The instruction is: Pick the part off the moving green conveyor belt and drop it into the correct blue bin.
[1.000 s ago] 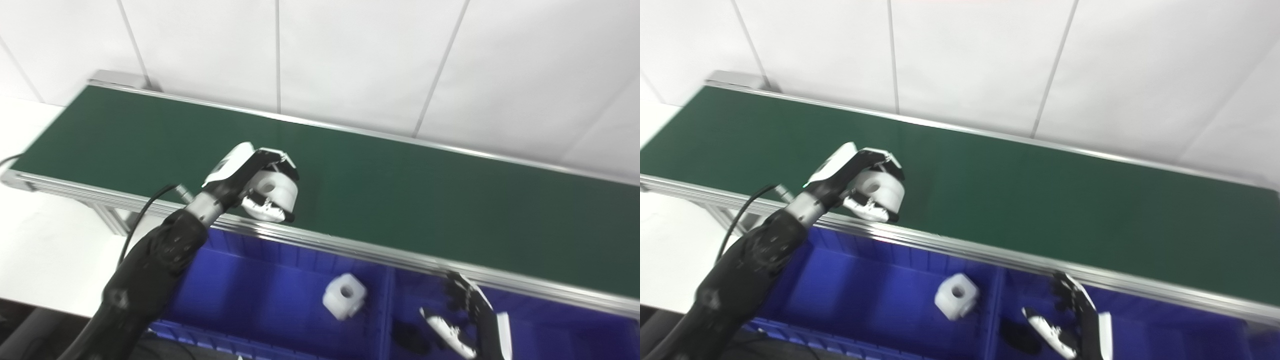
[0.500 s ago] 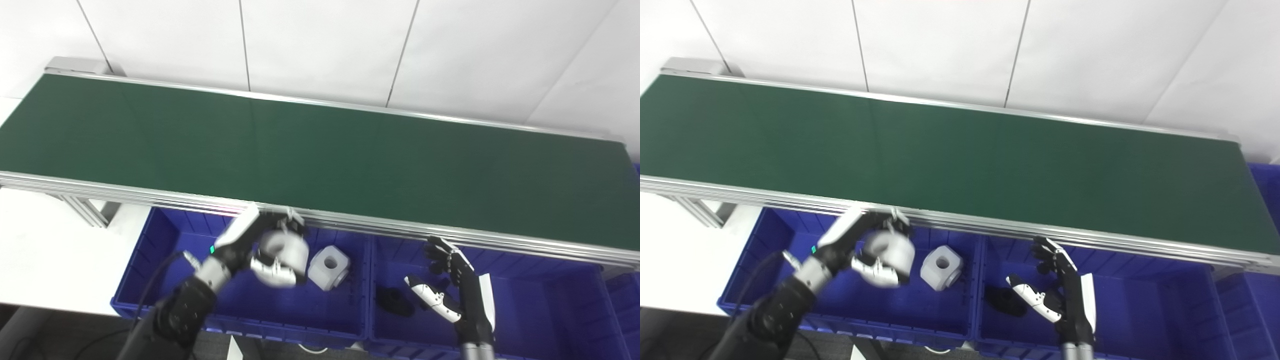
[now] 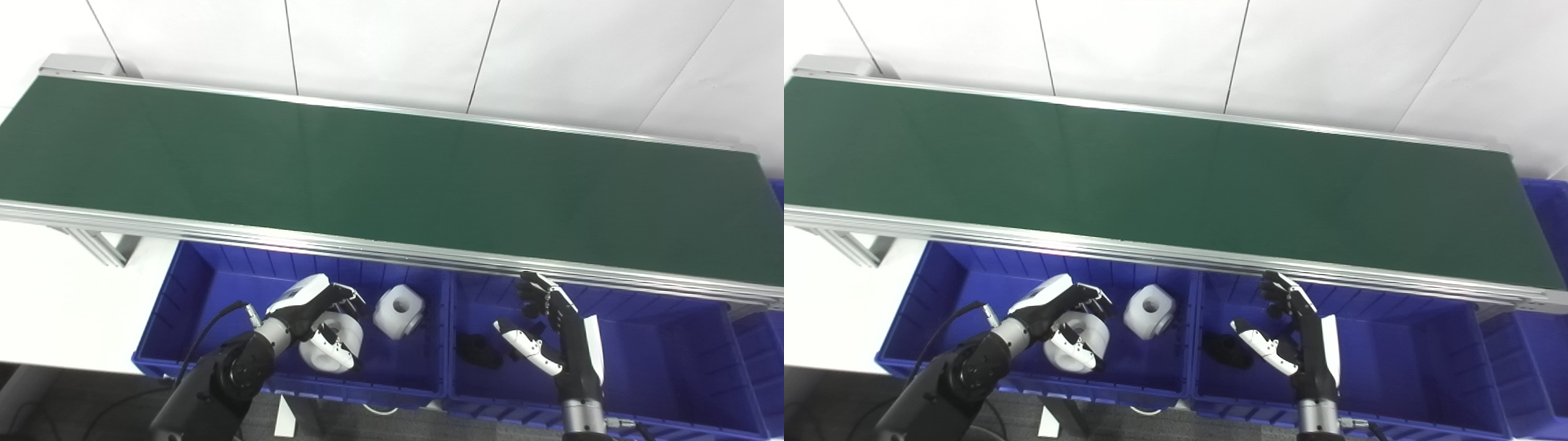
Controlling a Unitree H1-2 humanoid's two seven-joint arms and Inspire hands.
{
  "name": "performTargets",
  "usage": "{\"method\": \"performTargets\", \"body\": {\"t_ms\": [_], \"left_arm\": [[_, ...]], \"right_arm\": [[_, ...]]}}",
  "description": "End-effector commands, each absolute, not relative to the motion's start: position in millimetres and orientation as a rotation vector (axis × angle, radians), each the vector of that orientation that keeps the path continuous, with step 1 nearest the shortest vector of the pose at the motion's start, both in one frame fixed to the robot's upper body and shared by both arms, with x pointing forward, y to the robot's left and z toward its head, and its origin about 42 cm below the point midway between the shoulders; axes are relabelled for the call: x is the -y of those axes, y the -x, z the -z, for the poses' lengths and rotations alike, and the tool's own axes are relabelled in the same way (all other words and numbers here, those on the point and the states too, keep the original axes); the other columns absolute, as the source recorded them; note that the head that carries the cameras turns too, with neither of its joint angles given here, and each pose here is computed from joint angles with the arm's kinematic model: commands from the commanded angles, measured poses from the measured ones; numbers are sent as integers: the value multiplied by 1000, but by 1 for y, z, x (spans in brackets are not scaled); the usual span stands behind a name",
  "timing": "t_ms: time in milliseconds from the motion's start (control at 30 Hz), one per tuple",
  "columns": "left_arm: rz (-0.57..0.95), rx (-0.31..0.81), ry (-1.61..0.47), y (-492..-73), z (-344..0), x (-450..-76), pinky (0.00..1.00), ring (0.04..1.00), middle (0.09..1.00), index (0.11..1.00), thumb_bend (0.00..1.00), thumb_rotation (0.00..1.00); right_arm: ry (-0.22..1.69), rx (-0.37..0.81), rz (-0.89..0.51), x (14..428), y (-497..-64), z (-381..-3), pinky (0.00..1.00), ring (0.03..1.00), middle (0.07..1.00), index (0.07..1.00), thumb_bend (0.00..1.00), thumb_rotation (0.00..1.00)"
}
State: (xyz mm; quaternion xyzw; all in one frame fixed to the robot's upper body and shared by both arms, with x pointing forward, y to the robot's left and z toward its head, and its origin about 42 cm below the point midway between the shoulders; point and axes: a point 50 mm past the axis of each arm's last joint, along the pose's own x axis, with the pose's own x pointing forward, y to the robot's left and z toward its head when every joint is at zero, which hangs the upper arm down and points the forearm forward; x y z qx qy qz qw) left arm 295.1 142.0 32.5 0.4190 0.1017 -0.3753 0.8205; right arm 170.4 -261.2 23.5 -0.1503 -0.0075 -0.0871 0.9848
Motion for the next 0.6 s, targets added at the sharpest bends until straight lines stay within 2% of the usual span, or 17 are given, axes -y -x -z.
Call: {"method": "performTargets", "body": {"t_ms": [0, 167, 300, 333, 433, 467, 567], "left_arm": [[778, -135, -906, -308, -52, -141, 748, 864, 923, 929, 710, 238], [736, -41, -816, -305, -60, -141, 811, 906, 954, 954, 741, 295], [700, 13, -669, -296, -69, -133, 820, 910, 950, 950, 748, 296], [690, 23, -630, -293, -70, -130, 823, 912, 943, 947, 754, 347], [661, 49, -491, -276, -76, -114, 836, 927, 954, 959, 756, 408], [652, 57, -456, -272, -77, -110, 835, 925, 955, 956, 757, 407], [626, 94, -350, -260, -74, -100, 826, 902, 931, 931, 793, 360]], "right_arm": [[299, 64, 181, 261, -176, -32, 688, 721, 734, 770, 731, 482], [279, 65, 171, 260, -176, -33, 699, 729, 738, 775, 724, 455], [302, 59, 170, 262, -173, -33, 699, 729, 736, 773, 726, 478], [303, 56, 170, 262, -173, -33, 702, 731, 736, 772, 720, 471], [303, 49, 170, 263, -171, -34, 702, 735, 736, 770, 689, 418], [301, 47, 170, 263, -170, -34, 701, 734, 737, 770, 681, 392], [315, 34, 175, 266, -167, -36, 706, 736, 736, 770, 688, 399]]}}
